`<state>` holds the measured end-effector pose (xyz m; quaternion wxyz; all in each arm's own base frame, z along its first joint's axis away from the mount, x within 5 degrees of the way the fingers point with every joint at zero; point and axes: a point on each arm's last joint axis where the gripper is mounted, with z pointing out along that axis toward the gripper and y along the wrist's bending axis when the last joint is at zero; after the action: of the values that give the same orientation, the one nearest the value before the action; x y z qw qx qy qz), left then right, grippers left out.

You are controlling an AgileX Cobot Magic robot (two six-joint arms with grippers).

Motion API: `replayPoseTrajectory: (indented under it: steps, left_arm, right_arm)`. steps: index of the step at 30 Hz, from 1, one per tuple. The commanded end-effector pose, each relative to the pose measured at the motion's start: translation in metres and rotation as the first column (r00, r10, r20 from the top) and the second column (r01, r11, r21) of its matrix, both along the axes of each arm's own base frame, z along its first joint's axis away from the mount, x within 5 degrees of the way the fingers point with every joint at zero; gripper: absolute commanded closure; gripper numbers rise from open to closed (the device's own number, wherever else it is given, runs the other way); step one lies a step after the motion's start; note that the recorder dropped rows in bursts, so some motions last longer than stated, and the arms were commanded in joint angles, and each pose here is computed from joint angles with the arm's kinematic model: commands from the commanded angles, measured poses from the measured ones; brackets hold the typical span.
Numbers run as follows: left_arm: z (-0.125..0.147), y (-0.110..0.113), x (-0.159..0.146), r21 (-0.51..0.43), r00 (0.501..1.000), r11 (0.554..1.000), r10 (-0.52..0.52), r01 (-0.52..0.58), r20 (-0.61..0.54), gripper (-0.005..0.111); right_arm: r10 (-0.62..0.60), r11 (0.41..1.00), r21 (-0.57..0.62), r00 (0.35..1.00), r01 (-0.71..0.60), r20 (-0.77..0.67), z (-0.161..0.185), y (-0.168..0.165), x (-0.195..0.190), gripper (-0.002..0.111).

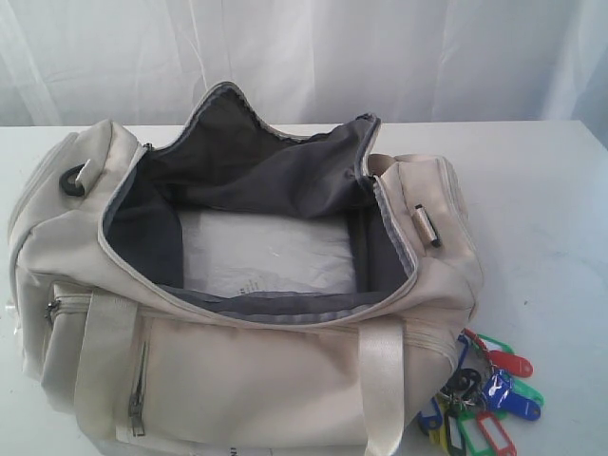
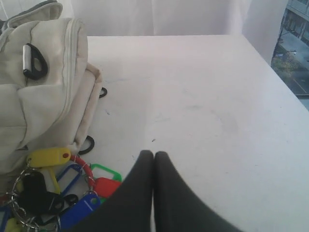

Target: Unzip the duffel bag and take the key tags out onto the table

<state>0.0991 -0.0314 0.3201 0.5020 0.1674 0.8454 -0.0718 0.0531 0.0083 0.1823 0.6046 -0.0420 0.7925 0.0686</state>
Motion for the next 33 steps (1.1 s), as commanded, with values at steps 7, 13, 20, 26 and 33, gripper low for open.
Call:
replayPoseTrajectory:
  steps: [7, 13, 20, 26, 33]
  left_arm:
    - [-0.0018, -0.0008, -0.0015, -0.011, 1.000, 1.000, -0.006, 0.006, -0.006, 0.107]
    - [-0.0018, -0.0008, -0.0015, -0.011, 1.000, 1.000, -0.006, 0.006, -0.006, 0.107]
    - [-0.0018, -0.0008, -0.0015, -0.011, 1.000, 1.000, -0.006, 0.006, -0.006, 0.107]
    - [-0.0018, -0.0008, -0.0015, -0.011, 1.000, 1.000, -0.006, 0.006, -0.006, 0.107]
    - [-0.0018, -0.0008, -0.0015, -0.011, 1.000, 1.000, -0.006, 0.006, -0.006, 0.107]
  right_arm:
    - [0.041, 0.999, 0.006, 0.999, -0.041, 0.003, -0.0003, 0.0022, -0.0007, 0.108]
    - [0.076, 0.997, 0.011, 0.997, -0.076, 0.002, -0.0003, 0.0042, -0.0011, 0.108]
    - [0.060, 0.995, 0.082, 0.998, -0.059, -0.011, -0.0003, 0.0044, -0.0012, 0.108]
    - [0.051, 0.995, 0.082, 0.999, -0.050, -0.008, -0.0001, 0.0039, -0.0010, 0.108]
    - [0.027, 0.999, 0.046, 1.000, -0.028, 0.006, 0.0006, 0.0019, -0.0004, 0.108]
